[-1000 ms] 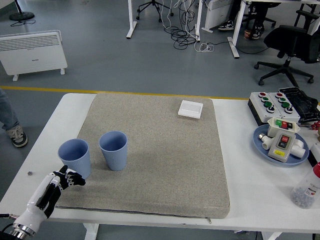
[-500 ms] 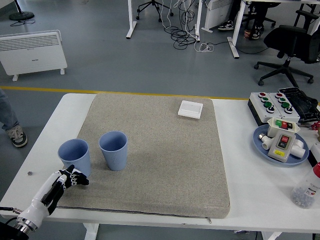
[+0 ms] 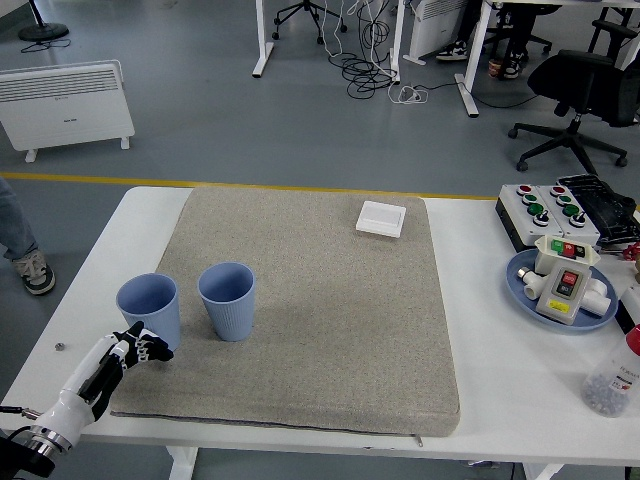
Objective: Push cup pick cup insert cup
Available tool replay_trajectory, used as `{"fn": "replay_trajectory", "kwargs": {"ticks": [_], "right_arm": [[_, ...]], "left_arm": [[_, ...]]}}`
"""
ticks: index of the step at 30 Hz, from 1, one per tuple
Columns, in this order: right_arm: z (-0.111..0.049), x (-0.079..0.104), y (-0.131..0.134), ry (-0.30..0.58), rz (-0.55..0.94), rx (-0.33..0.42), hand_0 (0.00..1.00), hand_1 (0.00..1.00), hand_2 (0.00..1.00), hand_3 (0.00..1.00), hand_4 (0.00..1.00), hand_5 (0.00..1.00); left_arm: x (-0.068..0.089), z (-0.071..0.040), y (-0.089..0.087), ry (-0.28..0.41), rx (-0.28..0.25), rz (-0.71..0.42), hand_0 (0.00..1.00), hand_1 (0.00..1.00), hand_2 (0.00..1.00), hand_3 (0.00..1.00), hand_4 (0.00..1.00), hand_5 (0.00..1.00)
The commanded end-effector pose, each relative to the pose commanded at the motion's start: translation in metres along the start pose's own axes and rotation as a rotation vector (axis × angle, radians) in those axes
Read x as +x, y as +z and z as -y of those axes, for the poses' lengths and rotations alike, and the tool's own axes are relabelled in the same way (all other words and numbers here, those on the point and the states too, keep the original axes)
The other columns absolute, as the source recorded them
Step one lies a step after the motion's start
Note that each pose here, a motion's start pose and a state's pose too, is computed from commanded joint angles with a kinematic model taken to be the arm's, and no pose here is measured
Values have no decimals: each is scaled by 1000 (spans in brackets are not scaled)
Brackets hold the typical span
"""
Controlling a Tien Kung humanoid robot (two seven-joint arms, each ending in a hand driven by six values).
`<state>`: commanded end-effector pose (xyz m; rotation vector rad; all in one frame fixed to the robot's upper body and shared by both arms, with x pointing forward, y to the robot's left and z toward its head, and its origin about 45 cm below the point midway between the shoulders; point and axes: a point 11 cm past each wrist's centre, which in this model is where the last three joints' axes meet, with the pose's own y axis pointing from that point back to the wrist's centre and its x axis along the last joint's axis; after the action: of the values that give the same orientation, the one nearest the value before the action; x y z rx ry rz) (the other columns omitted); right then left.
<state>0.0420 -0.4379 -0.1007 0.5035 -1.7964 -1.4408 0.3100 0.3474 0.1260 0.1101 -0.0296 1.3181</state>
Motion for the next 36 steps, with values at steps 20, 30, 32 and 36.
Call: {"fn": "replay_trajectory", "kwargs": {"ticks": [20,30,32,36], "right_arm": [[0,-2,1,0,-1,0,679,590,599,582,125,542],[0,-3,1,-1,-5,-2,679,591,600,582,125,541],[0,-3,1,-1,-6,-2,679,591,600,582,125,541],[0,-3,2,-1,-10,-2,679,591,599,583,125,541]], "left_arm": [[4,12,-3,30,-4,-6,616,520,484,434,556,998],[5,24,3,27,-11,2,628,519,484,434,553,998],[5,26,4,26,-11,5,628,519,484,434,553,998],[7,30,3,35,-8,10,635,521,483,434,552,998]]}}
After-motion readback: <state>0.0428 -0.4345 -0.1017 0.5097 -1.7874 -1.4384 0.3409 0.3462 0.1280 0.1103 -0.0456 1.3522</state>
